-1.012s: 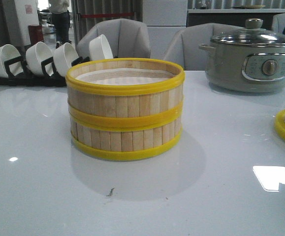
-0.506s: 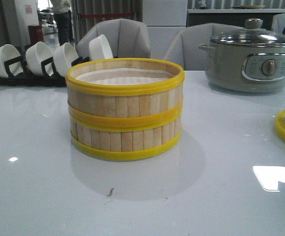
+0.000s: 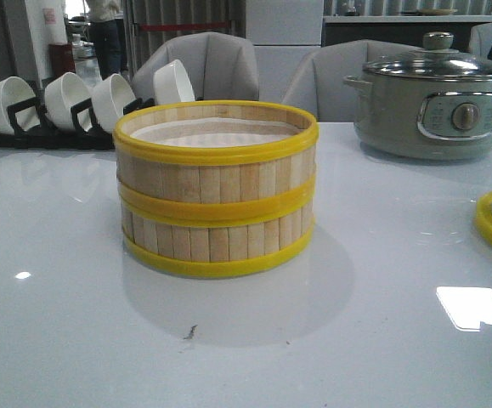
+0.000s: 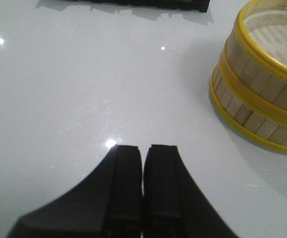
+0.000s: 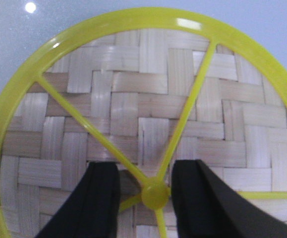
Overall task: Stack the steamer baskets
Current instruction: 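Lower the right gripper onto the woven lid's center knob and grasp it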
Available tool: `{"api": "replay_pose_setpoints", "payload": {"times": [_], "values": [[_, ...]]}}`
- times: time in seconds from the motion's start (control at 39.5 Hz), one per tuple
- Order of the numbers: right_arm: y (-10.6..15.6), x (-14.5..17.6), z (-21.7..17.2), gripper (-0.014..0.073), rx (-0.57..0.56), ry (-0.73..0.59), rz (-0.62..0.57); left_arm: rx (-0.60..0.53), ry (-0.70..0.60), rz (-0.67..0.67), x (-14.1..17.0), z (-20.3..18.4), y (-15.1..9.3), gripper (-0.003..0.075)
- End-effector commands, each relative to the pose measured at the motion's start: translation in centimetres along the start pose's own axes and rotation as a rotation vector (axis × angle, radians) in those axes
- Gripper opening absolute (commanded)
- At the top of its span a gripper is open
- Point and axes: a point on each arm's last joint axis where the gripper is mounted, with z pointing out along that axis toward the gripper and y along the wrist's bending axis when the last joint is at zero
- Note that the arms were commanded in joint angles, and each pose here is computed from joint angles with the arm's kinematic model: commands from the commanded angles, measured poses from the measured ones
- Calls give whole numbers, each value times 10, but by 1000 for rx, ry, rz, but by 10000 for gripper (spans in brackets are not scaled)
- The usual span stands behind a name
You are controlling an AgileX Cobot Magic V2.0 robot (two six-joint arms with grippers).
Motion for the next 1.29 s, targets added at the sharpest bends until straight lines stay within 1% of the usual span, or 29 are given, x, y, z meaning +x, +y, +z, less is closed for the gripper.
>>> {"api": "replay_pose_setpoints", "payload": {"times": [0.0,0.2,0.78,1.26], "values": [[1,-16,-32,372,1,-116,-16,12,-116,-14,-17,-5,-2,86],[0,-12,-31,372,4,-76,-16,12,-116,-14,-17,-5,-2,86],[0,-15,-31,372,2,-104,-15,12,-116,-14,-17,-5,-2,86],[0,-14,-27,372,3,-91,-16,12,-116,-14,-17,-5,-2,86]]}}
